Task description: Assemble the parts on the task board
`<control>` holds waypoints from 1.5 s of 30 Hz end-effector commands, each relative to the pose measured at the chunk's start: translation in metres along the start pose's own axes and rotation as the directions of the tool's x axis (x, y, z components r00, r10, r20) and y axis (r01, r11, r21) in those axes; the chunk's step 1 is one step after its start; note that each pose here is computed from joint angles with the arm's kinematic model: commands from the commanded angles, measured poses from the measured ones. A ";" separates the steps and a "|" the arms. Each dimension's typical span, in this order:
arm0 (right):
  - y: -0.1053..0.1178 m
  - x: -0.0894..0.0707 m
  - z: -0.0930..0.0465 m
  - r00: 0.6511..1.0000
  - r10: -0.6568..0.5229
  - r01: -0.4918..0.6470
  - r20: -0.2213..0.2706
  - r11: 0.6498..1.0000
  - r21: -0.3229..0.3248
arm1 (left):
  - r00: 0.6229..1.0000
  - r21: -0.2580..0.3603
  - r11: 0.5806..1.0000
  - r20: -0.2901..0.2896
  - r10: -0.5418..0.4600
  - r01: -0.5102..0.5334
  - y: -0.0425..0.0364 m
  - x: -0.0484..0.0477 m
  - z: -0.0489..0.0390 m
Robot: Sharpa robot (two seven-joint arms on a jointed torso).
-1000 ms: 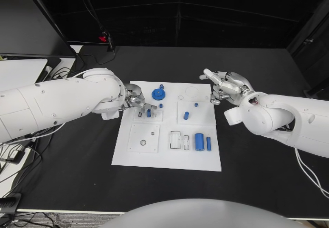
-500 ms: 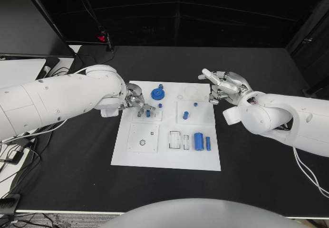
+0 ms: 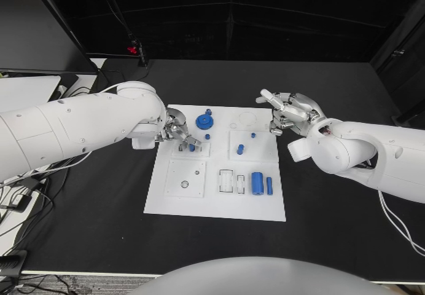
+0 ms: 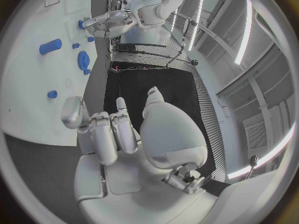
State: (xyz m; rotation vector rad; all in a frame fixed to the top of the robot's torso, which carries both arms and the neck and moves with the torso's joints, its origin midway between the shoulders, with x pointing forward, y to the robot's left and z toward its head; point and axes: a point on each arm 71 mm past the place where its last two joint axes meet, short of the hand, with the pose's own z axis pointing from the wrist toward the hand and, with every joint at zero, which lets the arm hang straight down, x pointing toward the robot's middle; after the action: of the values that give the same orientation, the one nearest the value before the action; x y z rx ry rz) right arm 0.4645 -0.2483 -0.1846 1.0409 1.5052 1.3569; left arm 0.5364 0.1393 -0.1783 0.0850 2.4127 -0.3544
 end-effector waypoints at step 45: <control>-0.003 0.002 0.000 1.000 0.006 -0.005 -0.005 1.000 0.006 | 0.999 -0.013 1.000 -0.028 0.025 -0.025 -0.0086 -0.0061 0.0077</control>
State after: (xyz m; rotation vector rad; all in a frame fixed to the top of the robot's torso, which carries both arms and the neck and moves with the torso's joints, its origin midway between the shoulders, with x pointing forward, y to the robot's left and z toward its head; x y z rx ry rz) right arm 0.4635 -0.2477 -0.1886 1.0503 1.5160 1.3511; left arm 0.5448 0.1293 -0.1782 0.1005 2.4231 -0.3381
